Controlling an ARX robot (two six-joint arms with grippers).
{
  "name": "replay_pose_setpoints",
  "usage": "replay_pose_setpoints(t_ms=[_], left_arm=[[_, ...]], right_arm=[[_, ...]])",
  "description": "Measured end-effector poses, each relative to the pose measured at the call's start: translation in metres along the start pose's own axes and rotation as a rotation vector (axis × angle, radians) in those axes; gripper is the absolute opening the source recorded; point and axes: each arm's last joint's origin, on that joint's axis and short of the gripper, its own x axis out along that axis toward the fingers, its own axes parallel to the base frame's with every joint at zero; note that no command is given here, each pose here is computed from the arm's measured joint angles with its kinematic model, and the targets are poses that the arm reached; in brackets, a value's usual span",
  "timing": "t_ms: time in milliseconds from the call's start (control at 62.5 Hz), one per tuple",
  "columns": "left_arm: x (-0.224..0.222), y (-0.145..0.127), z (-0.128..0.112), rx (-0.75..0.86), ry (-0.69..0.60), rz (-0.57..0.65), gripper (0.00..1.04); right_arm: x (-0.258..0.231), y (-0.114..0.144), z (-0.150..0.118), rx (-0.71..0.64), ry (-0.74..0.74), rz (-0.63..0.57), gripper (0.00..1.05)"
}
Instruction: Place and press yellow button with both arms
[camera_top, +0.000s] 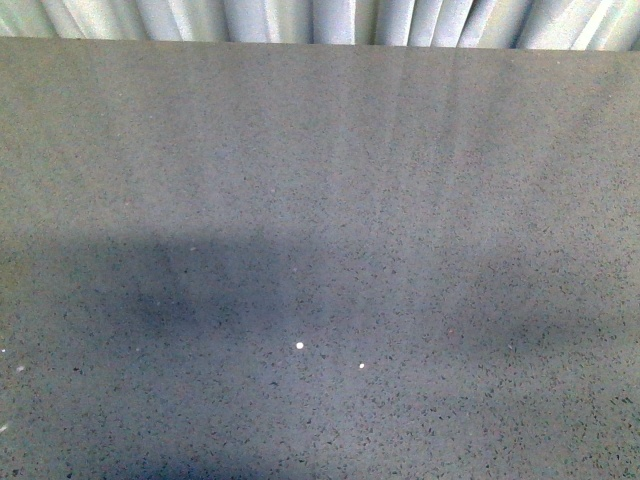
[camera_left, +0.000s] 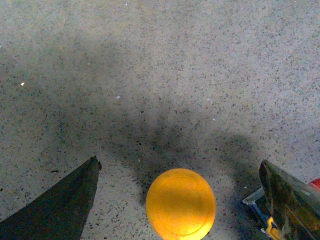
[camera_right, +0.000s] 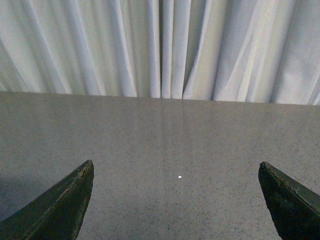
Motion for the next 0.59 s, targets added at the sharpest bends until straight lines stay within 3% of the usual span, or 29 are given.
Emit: replay_pose_setpoints(t_ms=[592], left_arm=[[0.0052, 0.0061, -0.0075, -0.016, 0.024, 0.023, 0.96]], right_arm=[[0.0, 0.0, 0.0, 0.0, 0.0, 0.0, 0.96]])
